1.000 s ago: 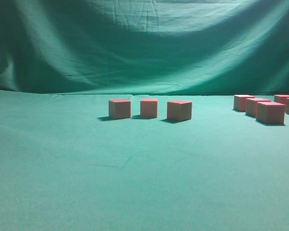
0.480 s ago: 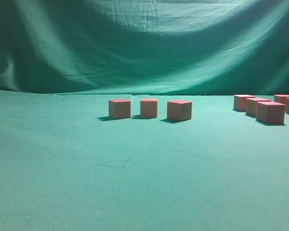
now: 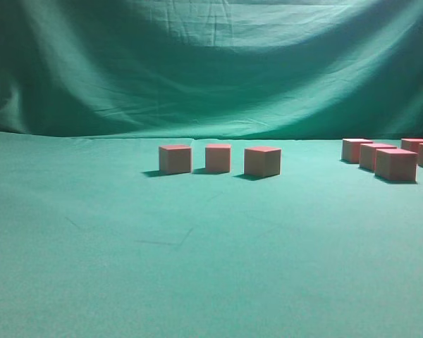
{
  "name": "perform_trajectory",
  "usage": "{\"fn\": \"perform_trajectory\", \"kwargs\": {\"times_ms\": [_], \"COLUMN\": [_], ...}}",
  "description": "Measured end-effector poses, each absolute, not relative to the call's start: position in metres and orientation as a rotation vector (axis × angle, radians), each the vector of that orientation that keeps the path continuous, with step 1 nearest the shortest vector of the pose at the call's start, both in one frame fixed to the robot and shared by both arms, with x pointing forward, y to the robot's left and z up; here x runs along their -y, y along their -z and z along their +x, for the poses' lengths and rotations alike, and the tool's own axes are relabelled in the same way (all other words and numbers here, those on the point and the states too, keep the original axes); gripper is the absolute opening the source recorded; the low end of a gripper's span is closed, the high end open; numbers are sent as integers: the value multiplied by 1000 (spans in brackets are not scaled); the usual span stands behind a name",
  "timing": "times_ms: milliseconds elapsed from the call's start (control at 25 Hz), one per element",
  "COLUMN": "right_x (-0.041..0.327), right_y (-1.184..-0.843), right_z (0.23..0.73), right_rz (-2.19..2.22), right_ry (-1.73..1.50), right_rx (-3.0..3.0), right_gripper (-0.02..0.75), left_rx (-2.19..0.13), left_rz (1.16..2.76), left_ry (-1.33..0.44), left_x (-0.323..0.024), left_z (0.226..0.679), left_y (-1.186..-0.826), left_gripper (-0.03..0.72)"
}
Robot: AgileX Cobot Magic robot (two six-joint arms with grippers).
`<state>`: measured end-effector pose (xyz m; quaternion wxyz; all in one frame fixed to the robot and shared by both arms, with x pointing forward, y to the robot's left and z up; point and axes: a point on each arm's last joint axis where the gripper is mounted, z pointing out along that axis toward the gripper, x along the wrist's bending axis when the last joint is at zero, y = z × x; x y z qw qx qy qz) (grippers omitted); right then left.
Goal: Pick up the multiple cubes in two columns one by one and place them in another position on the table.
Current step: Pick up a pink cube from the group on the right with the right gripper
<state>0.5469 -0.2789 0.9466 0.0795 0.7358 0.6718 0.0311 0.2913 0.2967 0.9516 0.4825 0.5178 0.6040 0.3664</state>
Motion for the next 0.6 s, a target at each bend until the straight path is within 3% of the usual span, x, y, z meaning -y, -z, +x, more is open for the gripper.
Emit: {"fn": "perform_trajectory", "kwargs": {"times_ms": [240, 600], "right_x": [232, 93], "right_y": [-987, -1065], "right_z": [553, 555], "right_rz": [2100, 1612], "right_ry": [-24, -435], "right_rx": [-2232, -2523], "right_gripper": [266, 266], "left_rx": [-1472, -1472], "left_rz": [1262, 1262], "left_ry": [-893, -893], "left_x": [-297, -297], "left_z": [291, 291], "left_y": [-952, -952], "left_gripper": [0, 0]}}
